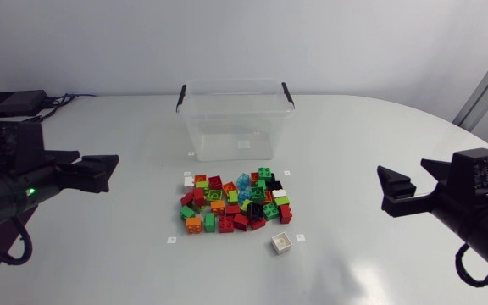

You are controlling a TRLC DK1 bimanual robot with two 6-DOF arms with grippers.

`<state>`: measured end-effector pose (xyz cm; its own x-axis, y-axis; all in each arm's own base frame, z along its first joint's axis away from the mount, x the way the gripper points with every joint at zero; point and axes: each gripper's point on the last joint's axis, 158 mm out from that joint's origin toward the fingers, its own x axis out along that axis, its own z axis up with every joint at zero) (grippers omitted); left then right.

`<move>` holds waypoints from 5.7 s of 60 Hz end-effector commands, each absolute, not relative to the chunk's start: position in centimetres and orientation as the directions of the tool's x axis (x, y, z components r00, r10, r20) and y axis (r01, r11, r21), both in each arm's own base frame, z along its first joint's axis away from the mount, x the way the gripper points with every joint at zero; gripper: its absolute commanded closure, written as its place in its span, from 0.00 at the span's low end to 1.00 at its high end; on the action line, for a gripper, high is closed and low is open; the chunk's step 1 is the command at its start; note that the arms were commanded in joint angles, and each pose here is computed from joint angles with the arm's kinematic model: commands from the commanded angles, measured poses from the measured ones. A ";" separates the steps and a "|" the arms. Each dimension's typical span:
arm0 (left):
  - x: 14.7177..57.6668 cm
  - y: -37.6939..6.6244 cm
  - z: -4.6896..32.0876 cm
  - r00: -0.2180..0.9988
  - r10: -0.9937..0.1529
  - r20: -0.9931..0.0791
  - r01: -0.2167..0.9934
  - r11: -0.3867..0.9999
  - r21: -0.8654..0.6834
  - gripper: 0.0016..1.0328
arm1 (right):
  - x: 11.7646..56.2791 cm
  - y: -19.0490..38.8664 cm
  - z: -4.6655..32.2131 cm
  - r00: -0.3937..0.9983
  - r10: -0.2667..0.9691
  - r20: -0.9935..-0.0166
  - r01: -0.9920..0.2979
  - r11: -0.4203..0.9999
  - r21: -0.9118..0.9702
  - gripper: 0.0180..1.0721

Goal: Place the duplo bricks in the container

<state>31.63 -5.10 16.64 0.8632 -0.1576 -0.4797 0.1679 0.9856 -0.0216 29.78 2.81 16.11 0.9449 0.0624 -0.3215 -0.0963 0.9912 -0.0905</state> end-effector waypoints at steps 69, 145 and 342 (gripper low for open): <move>35.8 -18.4 2.2 0.201 -0.222 -0.954 0.866 0.496 0.067 0.11 | 27.5 10.4 2.8 0.397 0.083 -0.914 -0.475 0.871 -0.127 0.05; 34.2 -19.9 1.2 0.028 -0.292 -0.956 0.943 0.325 -0.072 0.62 | 24.8 18.7 -0.4 0.240 0.131 -0.962 -0.614 0.788 -0.045 0.05; 39.3 -19.9 17.3 0.342 -0.476 -0.810 0.883 0.458 0.104 0.66 | 48.4 23.2 18.9 0.672 0.357 -0.649 -0.495 0.868 -0.036 0.65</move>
